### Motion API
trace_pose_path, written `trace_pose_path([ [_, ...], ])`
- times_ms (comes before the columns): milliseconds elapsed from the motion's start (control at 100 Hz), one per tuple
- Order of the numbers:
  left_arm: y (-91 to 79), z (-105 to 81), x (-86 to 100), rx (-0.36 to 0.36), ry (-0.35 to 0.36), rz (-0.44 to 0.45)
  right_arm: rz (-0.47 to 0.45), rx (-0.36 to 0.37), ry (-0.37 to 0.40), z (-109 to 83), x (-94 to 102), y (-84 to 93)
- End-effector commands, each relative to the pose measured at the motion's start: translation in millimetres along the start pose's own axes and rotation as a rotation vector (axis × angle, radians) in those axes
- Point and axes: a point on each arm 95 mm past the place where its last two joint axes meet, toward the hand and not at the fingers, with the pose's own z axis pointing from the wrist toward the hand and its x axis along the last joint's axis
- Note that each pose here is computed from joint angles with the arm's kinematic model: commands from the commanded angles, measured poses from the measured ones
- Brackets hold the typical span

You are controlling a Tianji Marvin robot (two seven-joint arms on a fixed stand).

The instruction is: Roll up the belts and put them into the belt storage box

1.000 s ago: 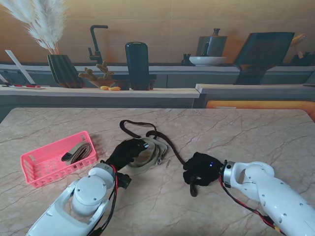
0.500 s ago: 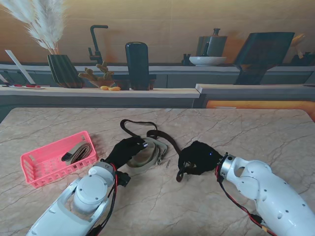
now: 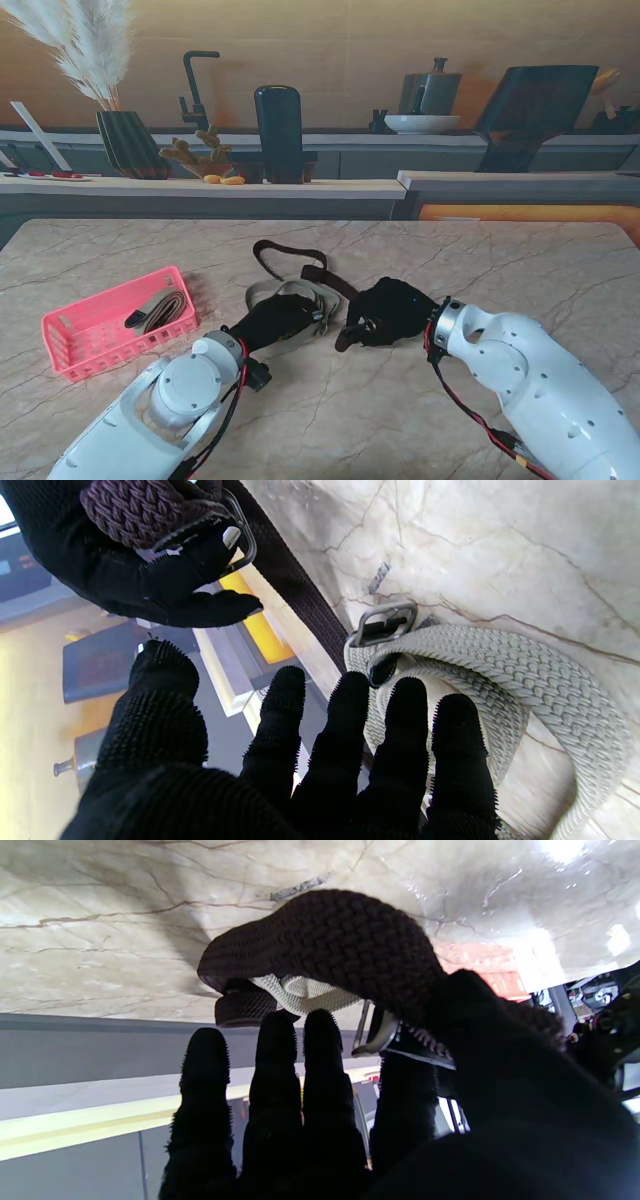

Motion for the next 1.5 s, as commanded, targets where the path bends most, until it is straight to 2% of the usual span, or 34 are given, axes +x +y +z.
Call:
trace_pose_path([
  [0, 2.5, 1.9, 3.6, -0.037, 0.021, 0.016, -0.007, -0.004, 0.023, 4.6, 3.8, 13.2],
  [390, 5.1, 3.6, 18.4, -0.141, 0.106, 0.128, 0.059, 0.070, 0.025, 23.2, 1.0, 15.2],
  [690, 11.2, 8.0, 25.0, -0.198, 0.129, 0.113, 0.090, 0.103, 0.022, 36.6, -1.5, 11.9],
  [870, 12.0, 8.8, 26.8, -0.229, 0.127, 0.150, 0.103, 0.107, 0.016, 39.8, -2.2, 10.7],
  [1050, 18.0, 12.0, 27.6, -0.214, 0.118, 0.191, 0.109, 0.103, 0.022, 41.5, -1.3, 11.0],
  [1130, 21.0, 13.9, 27.9, -0.189, 0.107, 0.181, 0.113, 0.103, 0.026, 42.0, -0.6, 10.7],
  [1390, 26.0, 18.8, 25.4, -0.172, 0.083, 0.170, 0.121, 0.101, 0.031, 41.4, 1.1, 9.7],
  [1490, 28.0, 21.7, 22.3, -0.165, 0.078, 0.141, 0.118, 0.095, 0.027, 40.3, 1.0, 10.3],
])
